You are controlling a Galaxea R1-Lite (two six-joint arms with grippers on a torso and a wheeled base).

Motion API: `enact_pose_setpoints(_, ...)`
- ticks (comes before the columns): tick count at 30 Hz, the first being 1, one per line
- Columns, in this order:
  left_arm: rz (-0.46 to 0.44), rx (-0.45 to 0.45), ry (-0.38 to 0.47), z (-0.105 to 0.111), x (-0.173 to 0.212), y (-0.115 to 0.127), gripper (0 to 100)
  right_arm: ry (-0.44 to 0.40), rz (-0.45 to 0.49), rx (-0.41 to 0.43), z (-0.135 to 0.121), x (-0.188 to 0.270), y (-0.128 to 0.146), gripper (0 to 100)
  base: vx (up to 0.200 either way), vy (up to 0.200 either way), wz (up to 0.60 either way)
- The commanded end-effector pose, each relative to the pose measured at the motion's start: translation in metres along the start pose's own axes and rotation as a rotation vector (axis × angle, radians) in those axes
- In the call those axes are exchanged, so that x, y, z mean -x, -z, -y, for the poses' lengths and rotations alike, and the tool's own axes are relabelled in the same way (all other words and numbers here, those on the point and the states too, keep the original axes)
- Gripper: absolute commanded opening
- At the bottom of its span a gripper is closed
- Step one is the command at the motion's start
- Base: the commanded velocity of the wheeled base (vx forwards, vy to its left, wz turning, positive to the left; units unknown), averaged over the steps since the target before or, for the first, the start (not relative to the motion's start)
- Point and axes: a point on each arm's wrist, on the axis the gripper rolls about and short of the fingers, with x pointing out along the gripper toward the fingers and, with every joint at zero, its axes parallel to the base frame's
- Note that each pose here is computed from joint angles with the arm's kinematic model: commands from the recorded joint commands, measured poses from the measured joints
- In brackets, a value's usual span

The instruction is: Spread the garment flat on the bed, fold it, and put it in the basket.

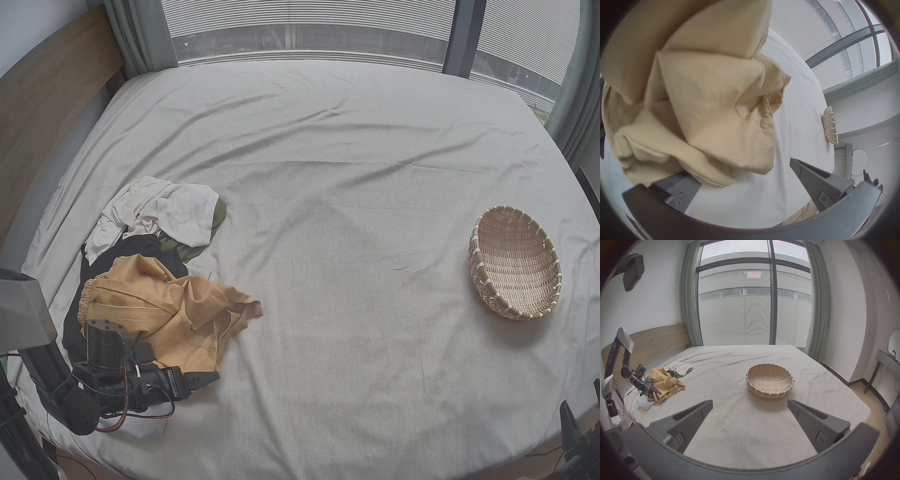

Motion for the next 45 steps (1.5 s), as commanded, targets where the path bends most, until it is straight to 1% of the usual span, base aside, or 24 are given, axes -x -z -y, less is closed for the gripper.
enact_pose_setpoints(1, -0.01, 0.0, -0.001, 0.0, -0.004, 0.001, 100, 0.0, -0.017, 0.0, 0.0, -0.001, 0.005, 100, 0.0, 0.0, 0.0)
enact_pose_setpoints(4, -0.002, -0.005, 0.005, 0.0, -0.007, 0.001, 100, 0.0, -0.017, 0.0, 0.0, -0.001, 0.005, 100, 0.0, 0.0, 0.0)
enact_pose_setpoints(5, 0.006, -0.006, 0.009, 0.0, -0.008, 0.0, 0, 0.0, -0.017, 0.0, 0.0, -0.001, 0.005, 100, 0.0, 0.0, 0.0)
enact_pose_setpoints(10, 0.05, 0.017, 0.028, 0.001, -0.01, -0.003, 0, 0.0, -0.017, 0.0, 0.0, -0.001, 0.005, 100, 0.0, 0.0, 0.0)
enact_pose_setpoints(20, 0.04, -0.018, 0.082, 0.017, -0.017, 0.001, 0, 0.0, -0.017, 0.0, 0.0, -0.001, 0.005, 100, 0.0, 0.0, 0.0)
enact_pose_setpoints(24, 0.047, 0.018, 0.131, 0.033, -0.02, 0.001, 0, 0.0, -0.017, 0.0, 0.0, -0.001, 0.005, 100, 0.0, 0.0, 0.0)
enact_pose_setpoints(27, 0.084, 0.038, 0.148, 0.048, -0.026, -0.001, 0, 0.0, -0.017, 0.0, 0.0, -0.001, 0.005, 100, 0.0, 0.0, 0.0)
enact_pose_setpoints(28, 0.084, 0.038, 0.148, 0.048, -0.026, -0.001, 0, 0.0, -0.017, 0.0, 0.0, -0.001, 0.005, 100, 0.0, 0.0, 0.0)
enact_pose_setpoints(30, 0.086, 0.019, 0.183, 0.064, -0.03, 0.001, 0, -0.002, -0.017, 0.0, 0.0, -0.001, 0.005, 100, 0.0, 0.0, 0.0)
enact_pose_setpoints(32, 0.079, 0.009, 0.198, 0.069, -0.031, 0.004, 0, -0.004, -0.016, 0.0, 0.0, -0.001, 0.005, 100, 0.0, 0.0, 0.0)
enact_pose_setpoints(33, 0.06, -0.004, 0.222, 0.077, -0.034, 0.009, 0, -0.004, -0.016, -0.002, 0.0, -0.001, 0.005, 100, 0.0, 0.0, 0.0)
enact_pose_setpoints(35, 0.057, -0.005, 0.235, 0.081, -0.035, 0.01, 0, -0.004, -0.016, -0.002, 0.0, -0.001, 0.005, 100, 0.0, 0.0, 0.0)
enact_pose_setpoints(37, 0.083, 0.004, 0.267, 0.096, -0.04, 0.007, 0, -0.002, -0.016, -0.002, 0.0, -0.001, 0.005, 100, 0.0, 0.0, 0.0)
enact_pose_setpoints(39, 0.099, 0.01, 0.281, 0.102, -0.043, 0.004, 0, -0.002, -0.017, 0.0, 0.0, -0.001, 0.005, 100, 0.0, 0.0, 0.0)
enact_pose_setpoints(41, 0.095, 0.008, 0.285, 0.105, -0.044, 0.004, 0, -0.002, -0.017, -0.002, 0.0, -0.001, 0.005, 100, 0.0, 0.0, 0.0)
enact_pose_setpoints(45, 0.074, -0.01, 0.288, 0.113, -0.056, 0.014, 0, -0.002, -0.016, -0.002, 0.0, -0.001, 0.005, 100, 0.0, 0.0, 0.0)
